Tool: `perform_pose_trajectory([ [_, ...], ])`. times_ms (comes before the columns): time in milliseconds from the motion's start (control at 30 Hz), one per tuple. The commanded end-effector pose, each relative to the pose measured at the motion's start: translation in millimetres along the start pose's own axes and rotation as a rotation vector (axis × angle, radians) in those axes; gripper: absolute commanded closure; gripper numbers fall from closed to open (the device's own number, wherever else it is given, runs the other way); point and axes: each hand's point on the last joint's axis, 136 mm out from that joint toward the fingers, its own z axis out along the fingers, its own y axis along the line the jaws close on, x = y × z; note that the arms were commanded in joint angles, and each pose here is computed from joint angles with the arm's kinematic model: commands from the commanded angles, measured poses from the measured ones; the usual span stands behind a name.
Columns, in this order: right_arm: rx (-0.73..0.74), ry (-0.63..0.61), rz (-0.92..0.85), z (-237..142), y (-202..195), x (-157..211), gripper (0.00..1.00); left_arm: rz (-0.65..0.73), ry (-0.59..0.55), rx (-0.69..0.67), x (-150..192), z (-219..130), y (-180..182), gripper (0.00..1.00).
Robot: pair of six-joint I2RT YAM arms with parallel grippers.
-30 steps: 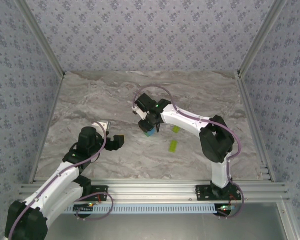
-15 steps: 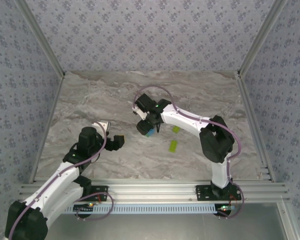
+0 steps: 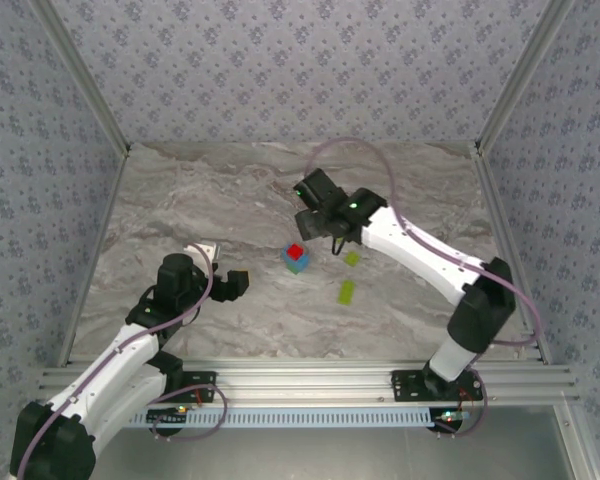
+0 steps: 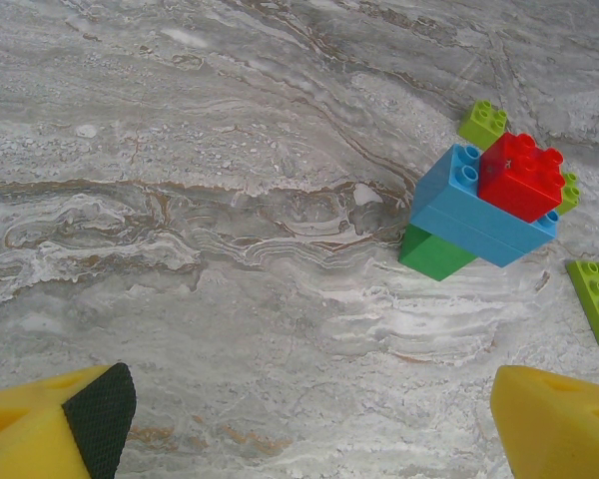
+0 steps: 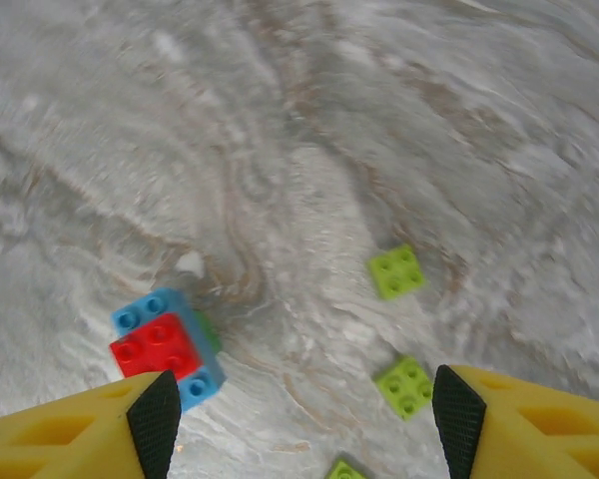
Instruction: Assemble a carrot with lego
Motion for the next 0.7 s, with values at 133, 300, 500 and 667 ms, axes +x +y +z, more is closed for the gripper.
perform_pose_trajectory([
  [133,0.152,0.190,0.372,33.1,-25.0,126.1,0.30,0.034,-0.067,0.036,-26.0,-6.4,-13.0,0.07],
  [300,0.189,0.230,0.407,48.1,-22.2,164.7,0.30,0.035,-0.065,0.041,-25.6,-6.2,-13.9,0.07],
  [500,0.184,0.256,0.410,62.1,-22.5,179.2,0.31,0.035,-0.065,0.038,-25.7,-6.0,-13.4,0.07],
  [667,0.170,0.288,0.421,76.9,-20.0,189.0,0.32,0.035,-0.062,0.037,-25.4,-5.3,-13.2,0.07],
])
